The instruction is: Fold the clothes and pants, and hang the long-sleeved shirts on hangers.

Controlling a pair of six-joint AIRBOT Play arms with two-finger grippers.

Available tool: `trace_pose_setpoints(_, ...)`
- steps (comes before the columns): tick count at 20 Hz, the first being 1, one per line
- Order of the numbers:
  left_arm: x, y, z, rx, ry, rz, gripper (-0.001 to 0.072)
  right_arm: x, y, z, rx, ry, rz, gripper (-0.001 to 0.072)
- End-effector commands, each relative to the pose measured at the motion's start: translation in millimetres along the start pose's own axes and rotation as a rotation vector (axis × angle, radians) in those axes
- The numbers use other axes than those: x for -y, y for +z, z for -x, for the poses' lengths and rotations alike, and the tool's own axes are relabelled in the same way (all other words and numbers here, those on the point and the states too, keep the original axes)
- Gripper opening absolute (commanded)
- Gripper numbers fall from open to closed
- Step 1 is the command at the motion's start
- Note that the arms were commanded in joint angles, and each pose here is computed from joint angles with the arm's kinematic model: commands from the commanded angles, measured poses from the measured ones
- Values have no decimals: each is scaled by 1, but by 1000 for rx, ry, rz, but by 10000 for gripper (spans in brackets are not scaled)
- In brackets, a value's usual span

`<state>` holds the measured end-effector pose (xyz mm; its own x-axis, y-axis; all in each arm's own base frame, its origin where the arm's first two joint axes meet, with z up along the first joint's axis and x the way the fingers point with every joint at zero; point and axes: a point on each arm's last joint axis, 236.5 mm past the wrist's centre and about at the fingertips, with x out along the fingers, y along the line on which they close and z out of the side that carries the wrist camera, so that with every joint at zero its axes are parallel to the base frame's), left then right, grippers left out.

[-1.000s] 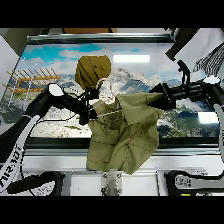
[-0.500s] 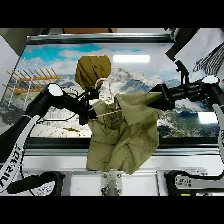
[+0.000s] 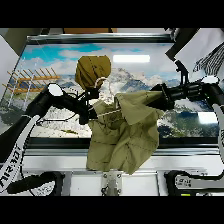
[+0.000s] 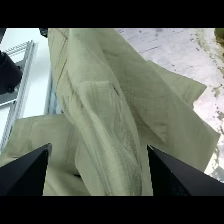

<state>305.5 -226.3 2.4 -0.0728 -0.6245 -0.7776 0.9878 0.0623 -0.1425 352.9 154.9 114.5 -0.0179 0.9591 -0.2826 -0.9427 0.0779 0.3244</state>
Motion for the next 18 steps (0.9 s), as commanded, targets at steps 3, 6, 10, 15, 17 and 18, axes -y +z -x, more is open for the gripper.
trace_pose_setpoints(3,0,0,0,-1,0,-2,16,8,0,0,1,-32,-1,652)
trace_pose_setpoints(6,0,0,0,-1,0,-2,16,8,0,0,1,-34,-3,19)
trace_pose_setpoints(10,0,0,0,-2,0,-2,16,9,0,0,1,-36,-1,18)
trace_pose_setpoints(15,0,0,0,-2,1,-2,16,9,-1,0,1,-34,-5,16)
trace_pose_setpoints(17,-1,-2,0,-9,3,-4,16,9,-1,0,1,-35,-5,16)
trace_pose_setpoints(18,-1,-2,0,-10,3,-4,17,9,-1,0,1,-35,-5,15)
